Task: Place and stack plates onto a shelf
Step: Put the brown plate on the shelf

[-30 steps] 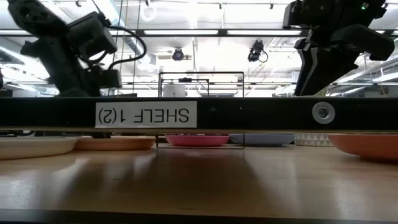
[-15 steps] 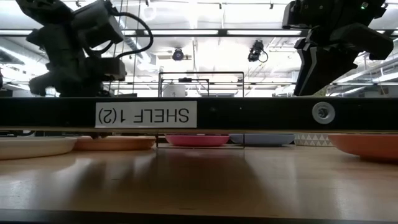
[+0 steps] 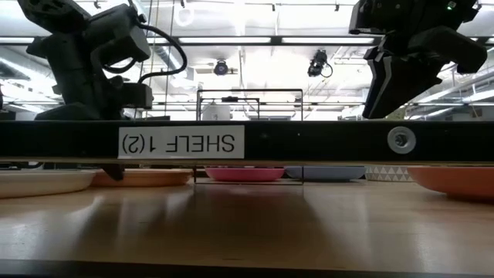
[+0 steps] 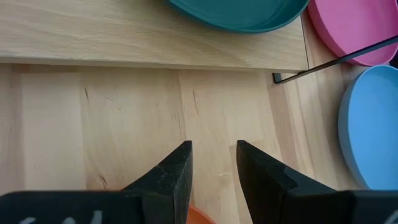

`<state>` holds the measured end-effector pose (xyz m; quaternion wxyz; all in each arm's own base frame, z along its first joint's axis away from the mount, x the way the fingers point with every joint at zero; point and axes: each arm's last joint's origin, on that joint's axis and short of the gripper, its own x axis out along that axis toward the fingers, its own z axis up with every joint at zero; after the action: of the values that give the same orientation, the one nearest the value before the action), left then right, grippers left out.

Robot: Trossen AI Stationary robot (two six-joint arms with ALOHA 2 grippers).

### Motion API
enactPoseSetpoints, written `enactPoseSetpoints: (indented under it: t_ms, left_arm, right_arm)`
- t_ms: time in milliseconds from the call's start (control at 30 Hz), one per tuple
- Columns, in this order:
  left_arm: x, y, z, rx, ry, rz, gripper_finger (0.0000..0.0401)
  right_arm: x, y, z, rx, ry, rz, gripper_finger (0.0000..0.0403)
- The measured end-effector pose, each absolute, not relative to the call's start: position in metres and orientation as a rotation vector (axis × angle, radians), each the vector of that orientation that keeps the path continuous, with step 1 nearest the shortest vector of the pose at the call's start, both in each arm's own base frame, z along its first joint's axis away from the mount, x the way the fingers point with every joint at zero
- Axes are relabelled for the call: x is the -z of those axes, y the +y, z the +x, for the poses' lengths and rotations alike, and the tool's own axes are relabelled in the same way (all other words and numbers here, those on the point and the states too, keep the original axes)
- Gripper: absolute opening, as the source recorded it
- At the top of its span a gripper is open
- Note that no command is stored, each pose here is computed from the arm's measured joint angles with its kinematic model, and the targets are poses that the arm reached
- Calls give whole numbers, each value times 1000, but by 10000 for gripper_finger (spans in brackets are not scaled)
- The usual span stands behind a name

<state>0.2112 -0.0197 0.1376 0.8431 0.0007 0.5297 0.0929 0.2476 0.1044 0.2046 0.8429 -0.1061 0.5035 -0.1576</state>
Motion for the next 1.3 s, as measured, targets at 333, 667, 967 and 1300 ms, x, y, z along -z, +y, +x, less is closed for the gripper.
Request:
enactPoseSetpoints:
  t_ms: [333,667,967,1300]
  left_arm:
    - [-177,-21,218,-209,1249,10,14]
    - [-266,-28,213,-96,1356,-44,14]
    - [-299,-71,221,291,1132,42,17]
    - [-298,-122,243,493,772,389,19]
  right_arm:
    - [-205,105,248,329,1055,-220,130]
    - [-200,102,243,372,1076,-217,130]
    - [-184,99,231,451,1107,-151,130]
    - [-183,102,229,479,1090,-99,130]
